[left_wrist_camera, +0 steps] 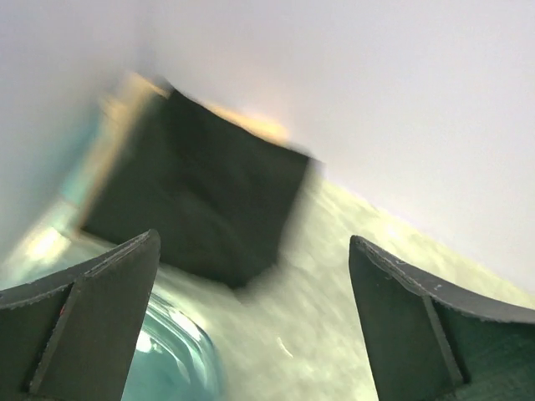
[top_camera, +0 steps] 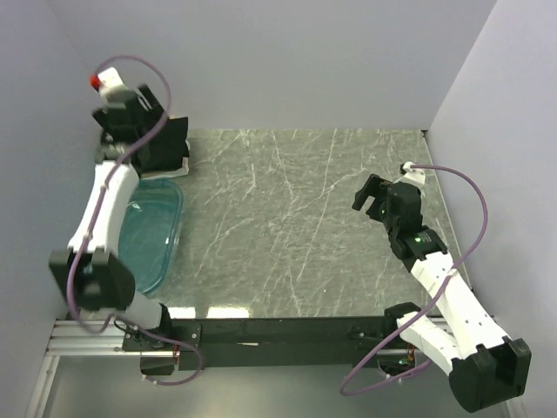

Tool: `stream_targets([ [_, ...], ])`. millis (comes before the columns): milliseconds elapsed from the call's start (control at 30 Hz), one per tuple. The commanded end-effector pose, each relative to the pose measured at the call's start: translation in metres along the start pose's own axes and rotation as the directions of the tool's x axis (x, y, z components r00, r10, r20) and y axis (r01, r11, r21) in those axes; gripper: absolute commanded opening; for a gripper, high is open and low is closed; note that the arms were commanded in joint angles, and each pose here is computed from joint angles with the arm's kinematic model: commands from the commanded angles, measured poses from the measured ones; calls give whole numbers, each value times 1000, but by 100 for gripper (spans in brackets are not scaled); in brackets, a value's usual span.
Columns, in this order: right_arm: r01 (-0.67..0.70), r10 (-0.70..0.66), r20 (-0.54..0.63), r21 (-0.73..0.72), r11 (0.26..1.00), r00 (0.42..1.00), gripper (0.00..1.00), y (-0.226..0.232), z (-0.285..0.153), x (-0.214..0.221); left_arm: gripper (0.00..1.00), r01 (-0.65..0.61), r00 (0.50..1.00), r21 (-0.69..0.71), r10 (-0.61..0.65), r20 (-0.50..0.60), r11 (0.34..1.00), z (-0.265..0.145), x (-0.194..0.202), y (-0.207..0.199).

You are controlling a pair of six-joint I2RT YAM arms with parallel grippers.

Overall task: Fold and stack the t-shirts
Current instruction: Reset both grippers

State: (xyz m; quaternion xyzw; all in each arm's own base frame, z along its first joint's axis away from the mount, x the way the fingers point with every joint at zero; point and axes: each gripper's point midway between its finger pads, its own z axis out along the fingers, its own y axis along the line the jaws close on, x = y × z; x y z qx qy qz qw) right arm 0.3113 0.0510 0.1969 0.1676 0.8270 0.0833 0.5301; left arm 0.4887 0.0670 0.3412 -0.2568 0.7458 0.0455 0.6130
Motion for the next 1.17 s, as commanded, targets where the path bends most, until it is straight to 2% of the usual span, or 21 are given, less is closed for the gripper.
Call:
stream_targets([
  [0,-18,20,33,-45,999,999,96,8,-8,-11,99,132,991,119,-127,-47,984,-53,39,-38],
  [33,-21,23,34,-49,999,999,96,8,-9,-11,99,148,987,165,-136,-85,975,-79,70,-49],
  [100,-25,28,41,-58,998,999,96,8,-13,-10,100,169,983,236,-146,-112,957,-106,93,-62],
  [200,-44,47,52,-68,997,998,97,7,-17,-9,99,211,966,301,-152,-209,930,-160,147,-71],
  [300,-52,56,48,-80,995,997,98,6,-20,-4,99,180,966,217,-131,-222,959,-176,170,-49],
  [500,-58,62,39,-95,994,997,98,3,-19,10,99,175,971,215,-132,-201,961,-198,161,-30],
  [700,-61,66,43,-105,993,997,98,1,-19,15,99,220,969,313,-169,-182,924,-212,155,-33],
  [1133,-63,75,97,-122,991,992,99,0,-23,9,99,166,975,251,-120,-188,954,-200,163,-30],
])
